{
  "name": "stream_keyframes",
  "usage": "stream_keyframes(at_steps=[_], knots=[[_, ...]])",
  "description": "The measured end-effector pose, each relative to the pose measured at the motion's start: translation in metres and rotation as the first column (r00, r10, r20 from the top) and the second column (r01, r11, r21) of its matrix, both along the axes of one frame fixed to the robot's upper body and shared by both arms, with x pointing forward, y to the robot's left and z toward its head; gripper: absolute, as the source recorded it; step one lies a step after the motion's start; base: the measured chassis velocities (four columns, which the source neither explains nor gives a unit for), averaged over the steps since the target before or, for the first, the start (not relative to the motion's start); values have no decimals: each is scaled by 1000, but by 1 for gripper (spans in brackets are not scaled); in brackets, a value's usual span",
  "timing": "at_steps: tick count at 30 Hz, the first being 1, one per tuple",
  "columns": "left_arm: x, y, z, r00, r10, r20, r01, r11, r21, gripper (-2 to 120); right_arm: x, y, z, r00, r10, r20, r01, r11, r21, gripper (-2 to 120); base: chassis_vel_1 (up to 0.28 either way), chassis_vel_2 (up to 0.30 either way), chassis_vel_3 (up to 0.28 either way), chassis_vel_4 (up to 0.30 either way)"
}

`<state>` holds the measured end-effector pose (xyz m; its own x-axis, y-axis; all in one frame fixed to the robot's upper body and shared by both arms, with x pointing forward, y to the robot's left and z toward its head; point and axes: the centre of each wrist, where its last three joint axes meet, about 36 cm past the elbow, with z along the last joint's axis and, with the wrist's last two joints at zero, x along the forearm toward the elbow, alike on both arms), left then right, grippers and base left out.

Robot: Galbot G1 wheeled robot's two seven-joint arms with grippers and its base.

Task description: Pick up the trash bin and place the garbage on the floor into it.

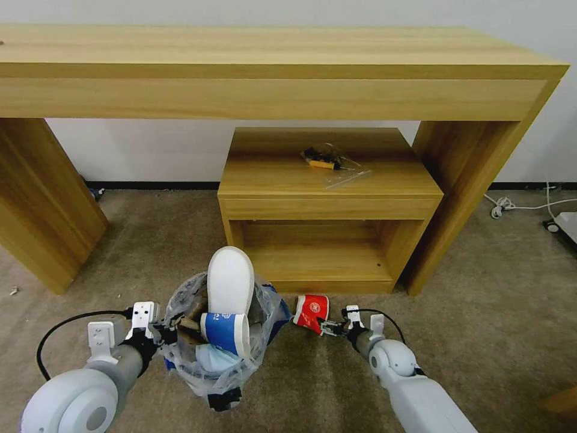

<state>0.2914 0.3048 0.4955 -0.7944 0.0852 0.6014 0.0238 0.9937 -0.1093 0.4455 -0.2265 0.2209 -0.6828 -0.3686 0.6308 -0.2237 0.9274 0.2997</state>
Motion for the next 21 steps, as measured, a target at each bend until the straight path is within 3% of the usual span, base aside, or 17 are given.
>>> stream_keyframes(at_steps=[15, 21], knots=[[5, 2, 2, 1000, -10, 1, 10, 1000, 1, 0, 17, 5, -23, 1000, 4, -26, -3, 1000, 29, 100, 0, 0, 0, 0], [6, 3, -1, 1000, -11, -4, 11, 1000, 0, 0, 19, 7, -23, 1000, 8, -13, -8, 999, 36, 82, 0, 0, 0, 0]])
